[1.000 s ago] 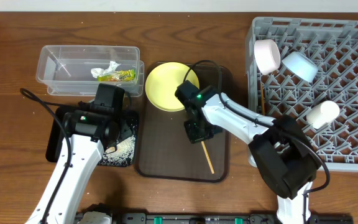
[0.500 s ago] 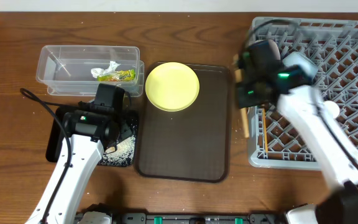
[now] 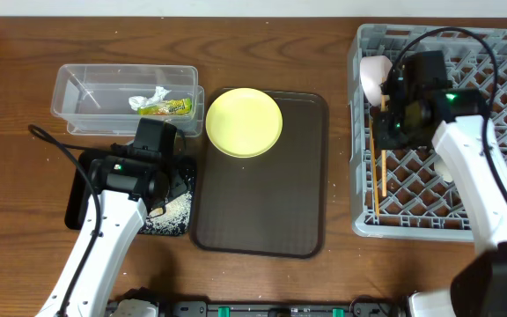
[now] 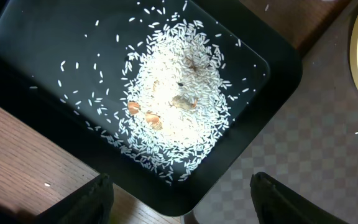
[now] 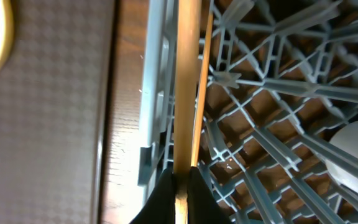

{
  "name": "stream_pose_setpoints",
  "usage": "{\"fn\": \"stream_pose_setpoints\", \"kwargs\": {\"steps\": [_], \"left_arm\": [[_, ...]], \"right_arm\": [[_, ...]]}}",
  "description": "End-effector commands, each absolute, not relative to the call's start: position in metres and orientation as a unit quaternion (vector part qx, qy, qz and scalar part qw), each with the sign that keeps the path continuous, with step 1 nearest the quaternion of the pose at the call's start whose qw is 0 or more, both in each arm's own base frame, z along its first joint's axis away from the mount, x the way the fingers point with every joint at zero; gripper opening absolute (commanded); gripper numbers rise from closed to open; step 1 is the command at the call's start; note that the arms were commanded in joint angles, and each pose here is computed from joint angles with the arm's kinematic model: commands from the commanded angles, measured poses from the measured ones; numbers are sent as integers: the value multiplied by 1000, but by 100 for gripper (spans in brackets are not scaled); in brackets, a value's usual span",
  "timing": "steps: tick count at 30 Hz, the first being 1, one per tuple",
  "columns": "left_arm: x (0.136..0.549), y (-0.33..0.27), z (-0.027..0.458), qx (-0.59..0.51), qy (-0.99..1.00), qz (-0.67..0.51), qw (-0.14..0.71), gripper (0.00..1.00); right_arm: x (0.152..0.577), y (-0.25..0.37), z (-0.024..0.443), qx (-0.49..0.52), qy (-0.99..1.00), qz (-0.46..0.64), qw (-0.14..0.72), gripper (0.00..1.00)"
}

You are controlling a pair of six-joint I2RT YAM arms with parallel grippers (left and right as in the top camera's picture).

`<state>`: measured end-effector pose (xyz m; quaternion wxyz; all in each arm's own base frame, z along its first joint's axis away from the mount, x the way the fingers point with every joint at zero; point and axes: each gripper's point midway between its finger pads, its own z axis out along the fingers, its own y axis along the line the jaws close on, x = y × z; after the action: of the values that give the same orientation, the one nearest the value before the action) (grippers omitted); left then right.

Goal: Sort waste into correct bins and load items into the dishwasher rack
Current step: 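Carry second chopstick into left side of rack and release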

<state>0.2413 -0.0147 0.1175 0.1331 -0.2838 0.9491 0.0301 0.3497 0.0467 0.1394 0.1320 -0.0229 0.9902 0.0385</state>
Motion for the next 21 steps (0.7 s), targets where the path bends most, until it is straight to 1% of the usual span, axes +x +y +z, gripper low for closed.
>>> {"fn": "stream_pose_setpoints", "kwargs": {"steps": [1, 3, 6, 7, 12, 18, 21], "left_arm": [[239, -10, 115, -287, 948, 43, 130, 74], [239, -10, 115, -287, 948, 43, 130, 74], [239, -10, 115, -287, 948, 43, 130, 75], [239, -10, 115, -287, 948, 43, 130, 78], [239, -10, 115, -287, 948, 43, 130, 78], [239, -10, 115, -287, 948, 43, 130, 78], [239, -10, 115, -287, 948, 43, 130, 78]], "right_arm": [[347, 45, 122, -27, 993, 38, 104, 11], [347, 45, 120, -26, 994, 38, 101, 17], [350, 45, 121, -26, 993, 39, 109, 32], [352, 46, 122, -26, 993, 39, 113, 34], [365, 53, 140, -30, 987, 58, 150, 35], [387, 85, 173, -54, 963, 148, 221, 38], [394, 111, 185, -80, 945, 202, 243, 43]]}}
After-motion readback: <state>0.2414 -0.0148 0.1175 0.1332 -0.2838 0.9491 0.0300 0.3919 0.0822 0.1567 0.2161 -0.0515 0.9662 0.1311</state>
